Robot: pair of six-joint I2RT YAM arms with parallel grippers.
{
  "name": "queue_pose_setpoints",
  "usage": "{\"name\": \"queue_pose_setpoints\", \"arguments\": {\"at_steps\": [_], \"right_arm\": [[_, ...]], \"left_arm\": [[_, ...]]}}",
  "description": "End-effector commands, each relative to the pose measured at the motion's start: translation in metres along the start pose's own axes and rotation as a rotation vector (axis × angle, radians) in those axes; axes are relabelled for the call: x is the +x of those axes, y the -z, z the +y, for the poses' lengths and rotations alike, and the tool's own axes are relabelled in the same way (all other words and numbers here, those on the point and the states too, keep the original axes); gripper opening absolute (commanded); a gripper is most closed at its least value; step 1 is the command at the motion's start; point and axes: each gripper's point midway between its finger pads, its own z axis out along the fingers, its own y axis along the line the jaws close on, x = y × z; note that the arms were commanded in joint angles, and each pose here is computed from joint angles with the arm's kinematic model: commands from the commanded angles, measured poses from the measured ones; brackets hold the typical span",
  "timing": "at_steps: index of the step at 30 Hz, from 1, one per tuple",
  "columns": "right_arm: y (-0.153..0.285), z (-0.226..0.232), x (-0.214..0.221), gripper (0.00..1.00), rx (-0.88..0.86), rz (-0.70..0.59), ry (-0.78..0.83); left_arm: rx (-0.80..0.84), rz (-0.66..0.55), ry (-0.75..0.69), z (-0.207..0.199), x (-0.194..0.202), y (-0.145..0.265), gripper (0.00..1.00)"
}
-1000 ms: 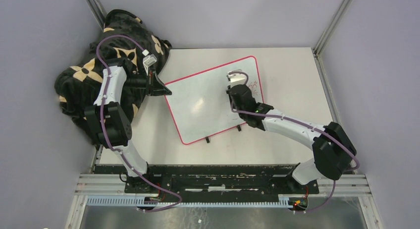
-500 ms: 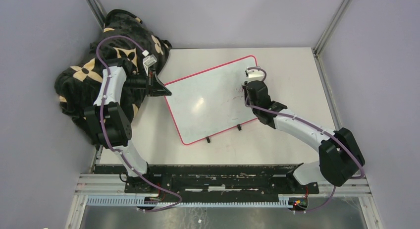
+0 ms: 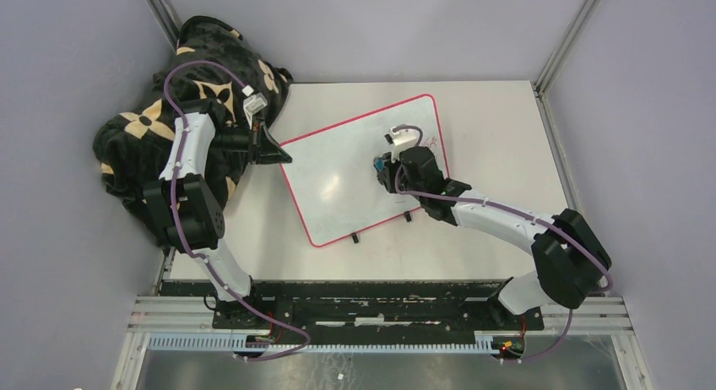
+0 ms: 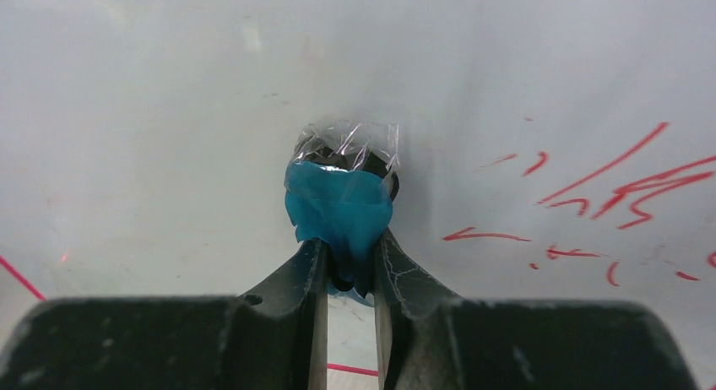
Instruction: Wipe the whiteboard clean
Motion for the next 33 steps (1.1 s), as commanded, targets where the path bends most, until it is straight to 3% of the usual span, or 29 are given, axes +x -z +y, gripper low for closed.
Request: {"name": "queue_pose_setpoints", "arguments": {"at_steps": [1, 6, 14, 24, 33], "right_arm": [[-0.009, 0.041, -0.016, 0.01, -0.131, -0.042, -0.003], [-0.009, 0.014, -0.008, 0.01, -0.01, -0.038, -0.006], [0.014, -0.09, -0.012, 0.01, 0.302, -0.042, -0.07], [0.032, -0.179, -0.01, 0.01, 0.469, -0.044, -0.207], [0.024, -0.155, -0.028, 0.01, 0.301, -0.112, -0.248]], "left_arm": [[-0.025, 0.051, -0.141, 0.001, 0.004, 0.003, 0.03], [-0.032, 0.066, -0.137, 0.0, 0.007, 0.004, 0.03], [-0.038, 0.064, -0.138, 0.0, 0.008, 0.006, 0.03], [-0.042, 0.064, -0.133, 0.001, 0.01, 0.008, 0.03], [-0.041, 0.068, -0.131, 0.003, 0.013, 0.007, 0.03]]}}
